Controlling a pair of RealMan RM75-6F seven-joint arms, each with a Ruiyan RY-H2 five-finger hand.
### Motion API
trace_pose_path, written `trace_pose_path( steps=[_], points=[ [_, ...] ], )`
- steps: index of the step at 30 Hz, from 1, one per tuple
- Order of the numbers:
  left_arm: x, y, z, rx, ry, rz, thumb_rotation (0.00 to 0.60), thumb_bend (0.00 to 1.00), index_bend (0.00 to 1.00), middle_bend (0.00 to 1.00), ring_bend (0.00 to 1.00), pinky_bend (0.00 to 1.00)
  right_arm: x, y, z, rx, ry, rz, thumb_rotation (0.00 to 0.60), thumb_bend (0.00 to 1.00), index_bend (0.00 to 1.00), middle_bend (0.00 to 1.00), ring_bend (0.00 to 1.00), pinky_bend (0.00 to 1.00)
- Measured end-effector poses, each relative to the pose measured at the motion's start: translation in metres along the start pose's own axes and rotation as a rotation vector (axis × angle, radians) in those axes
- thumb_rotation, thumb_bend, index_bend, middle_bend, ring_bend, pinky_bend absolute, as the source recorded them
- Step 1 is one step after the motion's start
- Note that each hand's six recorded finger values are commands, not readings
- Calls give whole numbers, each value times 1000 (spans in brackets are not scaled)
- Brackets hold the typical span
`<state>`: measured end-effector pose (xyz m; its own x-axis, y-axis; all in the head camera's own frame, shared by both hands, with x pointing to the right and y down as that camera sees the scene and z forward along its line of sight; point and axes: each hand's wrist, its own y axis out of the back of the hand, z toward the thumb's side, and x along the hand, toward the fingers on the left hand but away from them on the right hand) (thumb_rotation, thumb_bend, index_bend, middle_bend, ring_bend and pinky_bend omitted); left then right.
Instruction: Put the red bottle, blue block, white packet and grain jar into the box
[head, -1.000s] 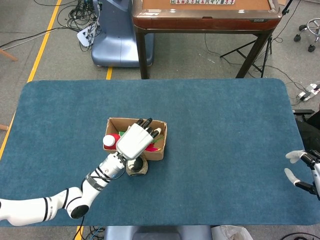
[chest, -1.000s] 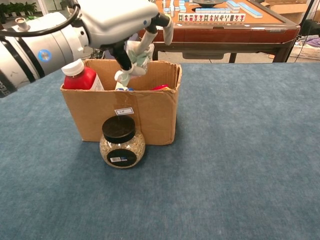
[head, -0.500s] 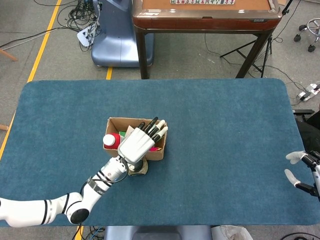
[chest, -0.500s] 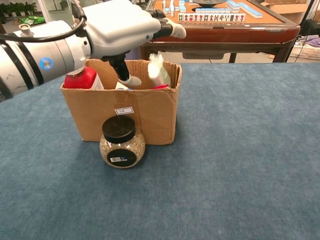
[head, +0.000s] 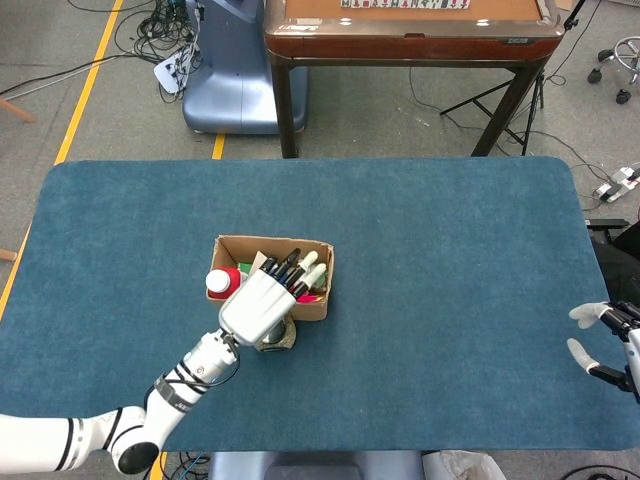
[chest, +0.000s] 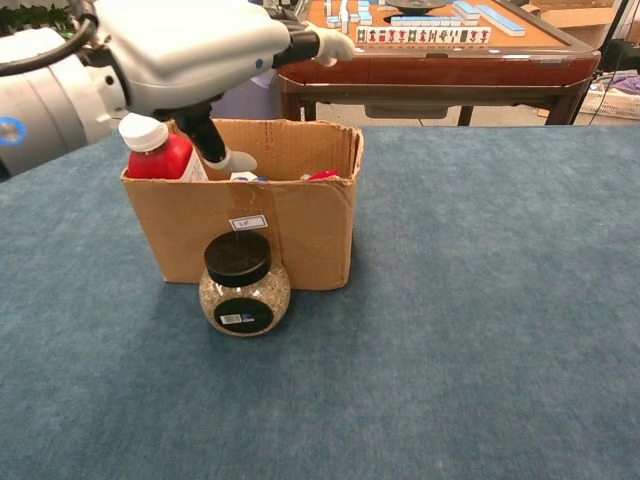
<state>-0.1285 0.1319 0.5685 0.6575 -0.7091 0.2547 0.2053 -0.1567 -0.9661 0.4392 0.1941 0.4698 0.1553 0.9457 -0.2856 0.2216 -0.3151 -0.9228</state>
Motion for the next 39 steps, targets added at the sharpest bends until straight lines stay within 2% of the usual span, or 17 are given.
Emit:
trace_pose_path(
  steps=[5,8,14,18,26,31,39],
  points=[
    [-23,15,1,40,-43,26,600,171,180,175,199,409,0,-1,-1,3,-4,1,600,285,451,530,426,578],
    [-40,20,1,72,-75,31,600,171,182,176,200,410,0,-1,-1,4,-4,3,600,285,451,530,426,578],
    [-71,19,1,149,-136,23,600,171,171,176,201,420,0,-2,0,8,-4,3,600,285,451,530,426,578],
    [-84,16,3,142,-173,16,600,171,194,191,226,434,0,-2,-1,8,-8,3,600,286,451,530,426,578],
    [-111,1,7,73,-306,-33,600,171,228,239,245,442,-1,-1,-4,11,-20,-1,600,285,451,530,426,578],
    [-122,-20,6,87,-404,-76,600,171,225,241,242,445,-2,-1,-6,10,-27,0,600,285,451,530,426,578],
    [-118,-49,2,85,-459,-122,600,171,219,232,239,445,-2,1,-9,11,-39,-6,600,285,451,530,426,578]
  ],
)
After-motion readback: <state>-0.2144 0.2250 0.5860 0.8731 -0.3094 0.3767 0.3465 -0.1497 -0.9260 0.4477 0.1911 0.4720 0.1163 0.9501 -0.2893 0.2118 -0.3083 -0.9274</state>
